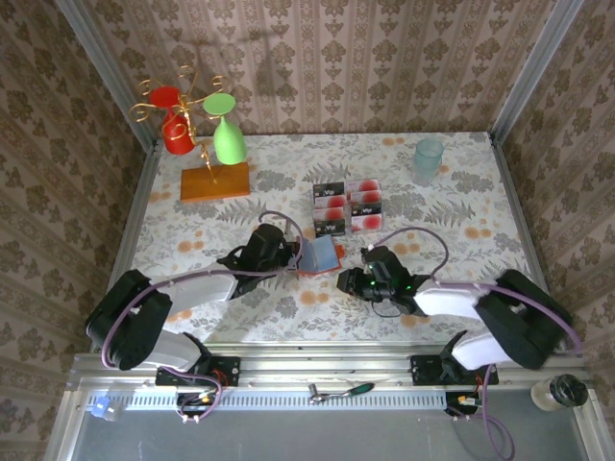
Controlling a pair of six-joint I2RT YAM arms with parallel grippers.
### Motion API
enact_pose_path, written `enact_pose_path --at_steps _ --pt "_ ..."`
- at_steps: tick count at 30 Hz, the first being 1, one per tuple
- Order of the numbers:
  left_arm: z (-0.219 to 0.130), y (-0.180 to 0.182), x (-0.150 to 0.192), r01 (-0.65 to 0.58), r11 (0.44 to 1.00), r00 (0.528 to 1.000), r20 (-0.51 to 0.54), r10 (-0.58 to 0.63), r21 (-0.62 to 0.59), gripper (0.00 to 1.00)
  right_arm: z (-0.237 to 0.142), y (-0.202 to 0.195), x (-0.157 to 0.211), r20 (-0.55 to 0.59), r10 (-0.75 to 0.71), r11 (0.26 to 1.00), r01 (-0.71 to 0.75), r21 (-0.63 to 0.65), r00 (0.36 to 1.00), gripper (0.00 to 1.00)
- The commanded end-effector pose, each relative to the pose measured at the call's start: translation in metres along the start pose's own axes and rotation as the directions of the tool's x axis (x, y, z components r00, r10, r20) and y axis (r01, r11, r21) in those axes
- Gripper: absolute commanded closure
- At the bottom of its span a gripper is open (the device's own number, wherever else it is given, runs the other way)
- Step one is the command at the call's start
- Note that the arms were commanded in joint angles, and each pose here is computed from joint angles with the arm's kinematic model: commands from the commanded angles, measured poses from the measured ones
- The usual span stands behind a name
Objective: Put the credit cards into the card holder
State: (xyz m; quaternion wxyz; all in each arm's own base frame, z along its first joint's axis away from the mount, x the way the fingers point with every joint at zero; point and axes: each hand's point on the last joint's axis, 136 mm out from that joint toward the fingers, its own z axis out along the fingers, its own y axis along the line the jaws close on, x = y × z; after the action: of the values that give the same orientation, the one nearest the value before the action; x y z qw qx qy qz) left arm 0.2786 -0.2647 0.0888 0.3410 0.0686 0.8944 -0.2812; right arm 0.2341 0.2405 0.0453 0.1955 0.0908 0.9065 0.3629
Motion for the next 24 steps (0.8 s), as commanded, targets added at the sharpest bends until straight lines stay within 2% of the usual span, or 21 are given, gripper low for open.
enact_pose_path --at_steps 1,5,8,10,21,22,24 --pt "-0.001 -0.012 -0.003 -0.032 0.998 0.998 -0.054 0.035 0.049 1.00 -0.029 0.003 -0.010 0.008 -0.081 0.991 0.079 0.106 0.997 0.68" --pt "0.005 -0.026 0.000 -0.039 0.991 0.994 -0.096 0.052 0.130 1.00 -0.046 0.030 -0.027 0.029 -0.147 0.985 0.144 0.092 0.989 0.69" --pt "0.007 -0.039 0.002 -0.034 0.980 0.990 -0.126 0.059 0.194 1.00 -0.042 0.038 -0.033 0.029 -0.163 0.983 0.160 0.084 0.986 0.70" --pt "0.009 -0.039 0.004 -0.024 0.981 0.989 -0.141 0.052 0.191 1.00 -0.034 0.038 -0.034 0.023 -0.170 0.982 0.167 0.085 0.985 0.70" --pt "0.011 -0.031 0.007 0.004 0.986 0.991 -0.133 0.018 0.165 1.00 0.031 -0.006 -0.039 -0.026 -0.140 0.979 0.142 0.145 0.990 0.77" --pt "0.012 -0.030 0.007 0.007 0.987 0.991 -0.130 0.014 0.160 0.99 0.033 -0.011 -0.039 -0.032 -0.133 0.979 0.136 0.152 0.991 0.78" --pt "0.012 -0.026 0.007 0.014 0.988 0.993 -0.119 0.005 0.153 0.88 0.036 -0.021 -0.037 -0.037 -0.118 0.978 0.123 0.168 0.992 0.79"
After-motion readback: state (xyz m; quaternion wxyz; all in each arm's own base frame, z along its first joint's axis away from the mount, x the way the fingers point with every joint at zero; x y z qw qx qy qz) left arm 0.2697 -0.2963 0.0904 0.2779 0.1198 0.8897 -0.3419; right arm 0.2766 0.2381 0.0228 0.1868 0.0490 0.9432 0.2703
